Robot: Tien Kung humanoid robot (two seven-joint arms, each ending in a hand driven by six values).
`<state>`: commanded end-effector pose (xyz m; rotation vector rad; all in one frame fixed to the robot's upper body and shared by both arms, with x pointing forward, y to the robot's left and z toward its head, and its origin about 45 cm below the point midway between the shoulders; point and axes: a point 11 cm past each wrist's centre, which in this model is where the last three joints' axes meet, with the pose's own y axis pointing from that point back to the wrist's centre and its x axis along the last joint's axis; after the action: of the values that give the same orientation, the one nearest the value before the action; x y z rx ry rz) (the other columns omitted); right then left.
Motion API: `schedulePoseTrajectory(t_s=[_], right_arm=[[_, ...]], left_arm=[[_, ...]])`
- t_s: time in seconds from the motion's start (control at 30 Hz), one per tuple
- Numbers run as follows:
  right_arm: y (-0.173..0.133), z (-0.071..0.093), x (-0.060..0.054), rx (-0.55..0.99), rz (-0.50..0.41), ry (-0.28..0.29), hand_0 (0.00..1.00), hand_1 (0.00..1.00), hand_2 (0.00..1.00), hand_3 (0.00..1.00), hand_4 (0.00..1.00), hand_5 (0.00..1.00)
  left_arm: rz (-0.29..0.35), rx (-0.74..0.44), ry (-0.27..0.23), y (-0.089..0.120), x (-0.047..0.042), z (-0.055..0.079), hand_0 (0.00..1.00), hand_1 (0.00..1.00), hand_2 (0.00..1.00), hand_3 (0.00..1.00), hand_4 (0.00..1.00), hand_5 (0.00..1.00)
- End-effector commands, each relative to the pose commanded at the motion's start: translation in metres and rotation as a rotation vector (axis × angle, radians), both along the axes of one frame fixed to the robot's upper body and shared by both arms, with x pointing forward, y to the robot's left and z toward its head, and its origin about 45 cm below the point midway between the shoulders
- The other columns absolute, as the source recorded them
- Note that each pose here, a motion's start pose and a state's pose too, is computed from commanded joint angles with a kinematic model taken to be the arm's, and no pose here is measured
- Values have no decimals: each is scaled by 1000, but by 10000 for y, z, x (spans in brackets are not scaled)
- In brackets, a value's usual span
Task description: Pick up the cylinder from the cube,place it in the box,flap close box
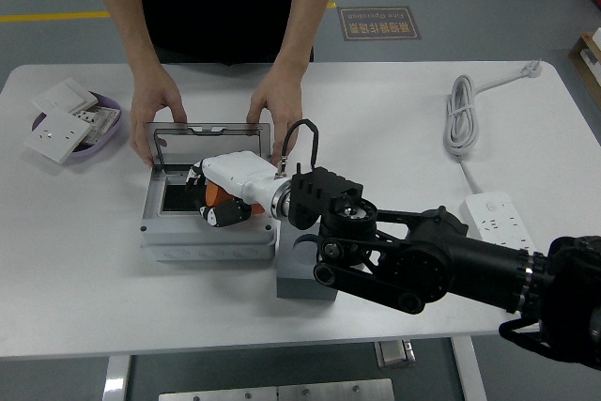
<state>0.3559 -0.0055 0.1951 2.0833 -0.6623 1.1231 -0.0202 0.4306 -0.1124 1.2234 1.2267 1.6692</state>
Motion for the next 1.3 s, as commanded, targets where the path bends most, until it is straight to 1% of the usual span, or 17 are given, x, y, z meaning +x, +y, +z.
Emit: schedulePoseTrajectory(t_s=[0.03,0.07,0.2,0.23,0.37,0.43,0.47,0.53,0.6,0.67,0.73,0.8,0.83,0.93,0.97,1.13,1.3], right_arm=[[1,2,1,1,0,-1,805,712,747,716,567,276],[1,3,1,3,0,-2,826,718,751,748,663,317],[0,3,3,8,1,-3,826,718,751,748,663,317],[-1,1,4,9,2,-3,835,716,752,763,701,340],[0,3,2,17,3,1,835,716,752,763,701,340],[9,17,-8,37,1,14,835,716,752,763,701,340],[23,36,-21,60,1,31,839,715,745,774,731,370],[63,95,-53,104,7,63,839,715,745,774,731,370],[122,208,-88,164,18,95,839,715,745,774,731,370],[131,355,-86,225,21,118,841,710,741,776,735,365],[109,488,-62,271,19,133,841,710,741,776,735,365],[65,668,-15,326,18,144,841,710,741,776,735,365],[48,732,6,348,16,150,824,699,731,753,743,376],[-7,844,85,382,2,159,824,699,731,753,743,376],[-32,865,129,388,-8,161,824,699,731,753,743,376],[-117,772,307,369,-58,175,823,696,727,739,739,372],[-171,693,442,355,-93,172,819,694,721,728,737,369]], left_arm=[[0,0,-1,-1,3,0,923,852,854,951,2,2],[-1,-1,-2,-3,8,-1,923,852,854,951,2,2],[-5,-3,-7,-12,20,-4,923,852,854,951,2,2],[-5,-4,-7,-13,21,-4,923,852,854,951,2,2],[-7,-5,-8,-17,25,-6,923,852,854,951,2,2],[-7,-6,-9,-22,29,-7,923,852,854,951,2,2],[-7,-7,-10,-26,30,-8,923,852,854,951,2,2],[-6,-8,-11,-34,29,-11,923,852,854,951,2,2],[-5,-10,-11,-45,22,-15,923,852,854,951,2,2],[-4,-12,-9,-53,12,-18,923,852,854,951,2,2],[-3,-13,-9,-58,5,-20,923,852,854,951,2,2],[-4,-12,-8,-57,1,-19,923,852,854,951,2,2],[-4,-12,-8,-55,2,-19,923,852,854,951,2,2],[-6,-10,-10,-46,14,-16,923,852,854,951,2,2],[-7,-10,-12,-42,20,-14,923,852,854,951,2,2],[-12,-9,-13,-34,37,-11,923,852,854,951,2,2],[-16,-10,-15,-32,50,-10,923,852,854,951,2,2]])
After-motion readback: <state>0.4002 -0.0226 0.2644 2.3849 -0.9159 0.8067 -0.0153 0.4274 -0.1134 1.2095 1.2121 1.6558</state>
